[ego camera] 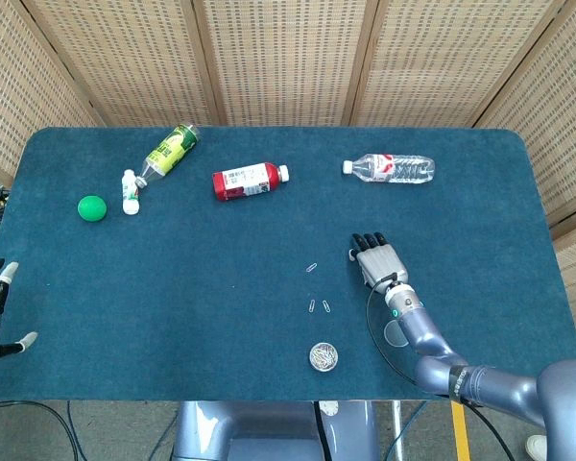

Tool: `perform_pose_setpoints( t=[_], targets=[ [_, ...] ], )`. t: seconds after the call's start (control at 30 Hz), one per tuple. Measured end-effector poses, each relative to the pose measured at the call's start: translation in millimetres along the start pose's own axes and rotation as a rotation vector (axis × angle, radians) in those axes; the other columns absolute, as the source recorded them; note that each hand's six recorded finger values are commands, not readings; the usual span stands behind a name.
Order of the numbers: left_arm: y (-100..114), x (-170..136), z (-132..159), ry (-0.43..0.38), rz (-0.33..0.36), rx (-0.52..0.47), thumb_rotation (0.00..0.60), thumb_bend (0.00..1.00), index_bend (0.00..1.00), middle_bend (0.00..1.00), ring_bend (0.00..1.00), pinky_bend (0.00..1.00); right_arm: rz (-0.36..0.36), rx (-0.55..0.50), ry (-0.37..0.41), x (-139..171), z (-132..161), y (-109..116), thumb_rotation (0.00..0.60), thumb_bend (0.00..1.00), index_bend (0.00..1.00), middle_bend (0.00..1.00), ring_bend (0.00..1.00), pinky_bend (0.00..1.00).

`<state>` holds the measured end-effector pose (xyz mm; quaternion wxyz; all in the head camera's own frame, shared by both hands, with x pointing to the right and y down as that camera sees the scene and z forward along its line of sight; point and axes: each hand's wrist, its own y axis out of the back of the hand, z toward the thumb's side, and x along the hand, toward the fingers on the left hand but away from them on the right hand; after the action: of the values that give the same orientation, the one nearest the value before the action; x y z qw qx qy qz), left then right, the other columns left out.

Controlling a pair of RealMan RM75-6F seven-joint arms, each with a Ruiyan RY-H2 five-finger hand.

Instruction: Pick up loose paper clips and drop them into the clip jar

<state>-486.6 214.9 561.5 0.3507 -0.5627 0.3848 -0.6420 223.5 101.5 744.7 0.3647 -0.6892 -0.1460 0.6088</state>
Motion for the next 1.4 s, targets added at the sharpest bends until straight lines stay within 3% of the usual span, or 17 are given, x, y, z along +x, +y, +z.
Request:
perform_pose_setpoints(
  t=[0.3,0.8,0.83,0.97,1.03,1.23,1.4],
  targets=[
    [-1,-1,2,-0.005,-0.004,0.003,0.600,0.00,0.00,0.00,0.00,0.00,0.026,0.037,-0.028,10,-18,-10,0.600,0.98,0.29,0.00,0.00,0.00],
    [-2,-2,5,-0.017,-0.010,0.003,0.600,0.00,0.00,0.00,0.00,0.00,0.033,0.137,0.012,37,-26,-17,0.600,0.97,0.35,0.00,0.00,0.00],
    [-2,-3,5,-0.017,-0.009,0.003,0.600,0.00,0.00,0.00,0.00,0.00,0.028,0.143,0.016,39,-26,-17,0.600,0.91,0.35,0.00,0.00,0.00],
    [-1,-3,5,-0.016,-0.006,0.003,0.600,0.00,0.00,0.00,0.00,0.00,-0.012,0.139,0.022,41,-25,-9,0.600,0.42,0.35,0.00,0.00,0.00],
    [-1,-3,5,-0.017,-0.003,0.003,0.600,0.00,0.00,0.00,0.00,0.00,-0.049,0.115,0.016,40,-25,-2,0.600,0.31,0.35,0.00,0.00,0.00],
    [-1,-3,5,-0.018,-0.007,0.003,0.600,0.00,0.00,0.00,0.00,0.00,-0.133,-0.075,-0.021,32,-28,17,0.600,0.28,0.39,0.00,0.00,0.00],
    [-1,-2,4,-0.014,-0.007,0.000,0.600,0.00,0.00,0.00,0.00,0.00,-0.132,-0.211,-0.072,22,-33,18,0.600,0.28,0.46,0.00,0.00,0.00]
  ],
)
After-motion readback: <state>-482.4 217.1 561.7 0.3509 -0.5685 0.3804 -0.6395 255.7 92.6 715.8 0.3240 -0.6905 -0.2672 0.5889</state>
